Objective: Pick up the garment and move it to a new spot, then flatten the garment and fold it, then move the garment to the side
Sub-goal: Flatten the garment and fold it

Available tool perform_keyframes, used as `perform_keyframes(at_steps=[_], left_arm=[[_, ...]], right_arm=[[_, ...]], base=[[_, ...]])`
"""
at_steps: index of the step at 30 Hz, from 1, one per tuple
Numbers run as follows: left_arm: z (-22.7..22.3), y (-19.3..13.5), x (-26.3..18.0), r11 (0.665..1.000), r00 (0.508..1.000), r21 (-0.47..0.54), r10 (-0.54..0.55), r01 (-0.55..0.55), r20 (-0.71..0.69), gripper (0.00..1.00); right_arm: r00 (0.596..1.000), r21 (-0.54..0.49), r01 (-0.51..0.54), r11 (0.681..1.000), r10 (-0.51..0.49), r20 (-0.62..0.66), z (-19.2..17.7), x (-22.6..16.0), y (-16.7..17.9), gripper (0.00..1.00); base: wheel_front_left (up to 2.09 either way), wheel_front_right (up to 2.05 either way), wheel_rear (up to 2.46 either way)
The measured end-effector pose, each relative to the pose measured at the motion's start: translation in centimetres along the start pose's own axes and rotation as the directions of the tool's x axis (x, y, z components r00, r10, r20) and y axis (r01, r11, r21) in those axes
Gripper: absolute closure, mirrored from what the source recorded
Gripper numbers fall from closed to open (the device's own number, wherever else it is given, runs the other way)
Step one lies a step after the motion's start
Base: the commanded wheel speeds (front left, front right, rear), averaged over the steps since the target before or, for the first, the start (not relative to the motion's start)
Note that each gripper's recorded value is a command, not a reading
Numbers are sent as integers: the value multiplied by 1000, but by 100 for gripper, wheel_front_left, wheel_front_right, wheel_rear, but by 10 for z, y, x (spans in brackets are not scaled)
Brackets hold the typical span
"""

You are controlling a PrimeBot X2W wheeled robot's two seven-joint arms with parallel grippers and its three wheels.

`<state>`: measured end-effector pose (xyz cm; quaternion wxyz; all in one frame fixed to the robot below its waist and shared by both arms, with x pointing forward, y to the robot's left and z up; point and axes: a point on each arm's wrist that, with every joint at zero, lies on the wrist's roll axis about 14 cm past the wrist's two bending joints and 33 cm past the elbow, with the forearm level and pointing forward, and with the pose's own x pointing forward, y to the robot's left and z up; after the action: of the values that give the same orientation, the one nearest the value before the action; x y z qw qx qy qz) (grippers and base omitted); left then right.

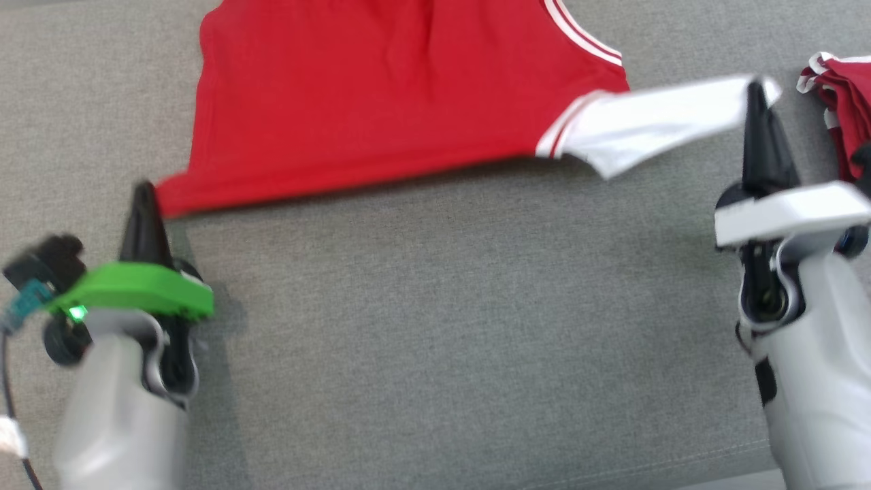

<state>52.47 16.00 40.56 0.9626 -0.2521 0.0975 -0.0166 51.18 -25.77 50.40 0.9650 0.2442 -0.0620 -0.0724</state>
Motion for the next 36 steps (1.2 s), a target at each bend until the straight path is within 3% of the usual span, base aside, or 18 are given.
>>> perform_keyframes(at_steps=[2, 8, 26, 31, 36], left_arm=[[-35, 7, -27, 999, 996, -15, 36, -37, -78, 100], [-67, 3, -73, 999, 989, -23, 43, -47, -142, 100], [-66, 14, -167, 992, 987, -62, 100, -109, -127, 100], [-56, 9, -176, 992, 993, -86, 84, -92, -87, 100], [-39, -13, -160, 996, 999, -89, 14, -16, -30, 100]], right_arm=[[996, 28, 55, 998, -53, -64, -23, -27, -17, 100], [980, 73, 156, 985, -146, -134, -43, -84, -44, 100], [935, 103, 259, 960, -223, -275, -68, -202, -65, 100], [938, 124, 264, 956, -225, -264, -63, -212, -66, 100], [972, 172, 186, 967, -155, -178, -41, -180, -43, 100]], base=[[0, 0, 0], [0, 0, 0], [0, 0, 0], [0, 0, 0], [0, 0, 0]])
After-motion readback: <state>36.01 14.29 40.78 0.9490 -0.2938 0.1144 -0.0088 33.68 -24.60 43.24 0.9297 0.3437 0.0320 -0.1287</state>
